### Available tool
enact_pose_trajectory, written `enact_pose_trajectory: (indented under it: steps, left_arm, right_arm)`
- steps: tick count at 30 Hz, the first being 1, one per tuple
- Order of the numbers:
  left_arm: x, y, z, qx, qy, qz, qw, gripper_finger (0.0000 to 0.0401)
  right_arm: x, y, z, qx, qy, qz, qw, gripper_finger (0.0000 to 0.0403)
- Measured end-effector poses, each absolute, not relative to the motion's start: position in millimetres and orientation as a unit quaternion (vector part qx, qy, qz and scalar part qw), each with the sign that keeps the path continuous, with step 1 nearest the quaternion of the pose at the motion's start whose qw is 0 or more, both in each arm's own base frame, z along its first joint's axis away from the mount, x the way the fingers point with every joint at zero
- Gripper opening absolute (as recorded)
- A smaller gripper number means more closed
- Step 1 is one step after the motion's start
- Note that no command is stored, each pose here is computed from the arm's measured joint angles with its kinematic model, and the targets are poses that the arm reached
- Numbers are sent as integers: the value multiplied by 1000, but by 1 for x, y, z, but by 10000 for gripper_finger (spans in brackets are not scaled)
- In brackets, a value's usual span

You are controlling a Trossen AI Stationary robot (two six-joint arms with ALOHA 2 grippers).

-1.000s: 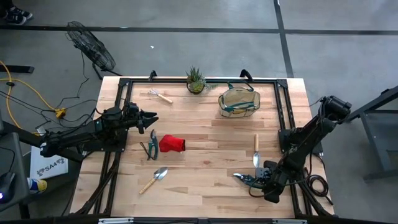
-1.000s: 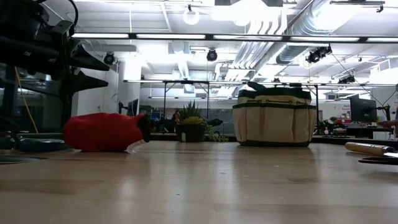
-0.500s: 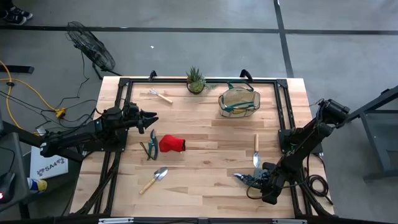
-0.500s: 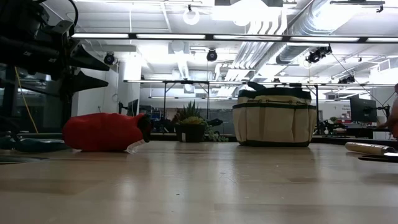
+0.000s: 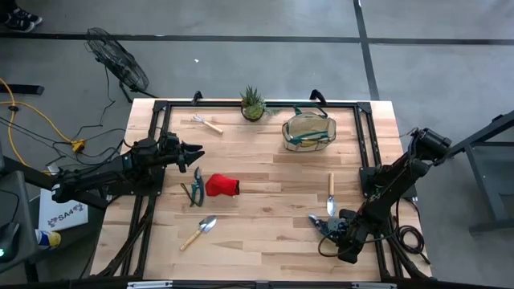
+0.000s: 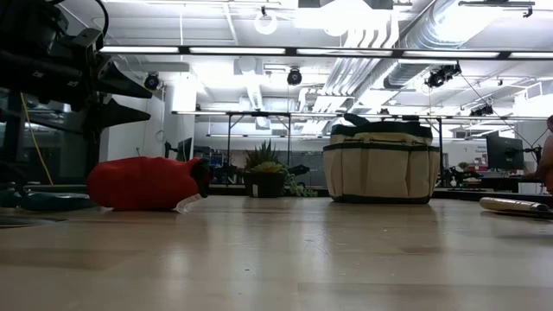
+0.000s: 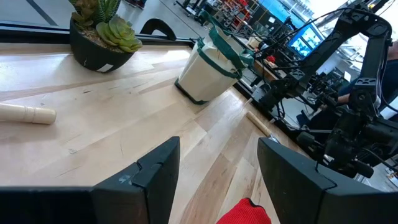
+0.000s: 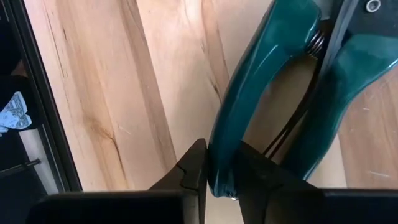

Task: Pick & Place Garden tools in Gardening bag
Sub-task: Put the right green shear scissors into the light brown gardening bag

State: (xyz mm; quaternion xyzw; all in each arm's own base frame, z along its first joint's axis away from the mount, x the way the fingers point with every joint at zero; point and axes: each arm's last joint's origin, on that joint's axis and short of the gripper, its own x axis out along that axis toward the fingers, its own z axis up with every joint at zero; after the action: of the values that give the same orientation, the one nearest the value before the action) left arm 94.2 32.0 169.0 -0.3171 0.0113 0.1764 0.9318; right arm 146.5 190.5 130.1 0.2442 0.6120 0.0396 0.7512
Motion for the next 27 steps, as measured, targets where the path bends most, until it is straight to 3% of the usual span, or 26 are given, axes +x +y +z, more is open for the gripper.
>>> enact_pose_trajectory:
  steps: [5,17,27]
  left_arm:
    - [94,32,169,-317,11,176,932,212]
    - [94,32,169,-317,11,176,932,212]
    - [94,32,169,-317,11,176,932,212]
  right_arm:
    - [150,191,132,309,627,22,715,46]
    - [175,198,178,518,553,141,637,43]
    - [180,178,211,570,445,132,677,43]
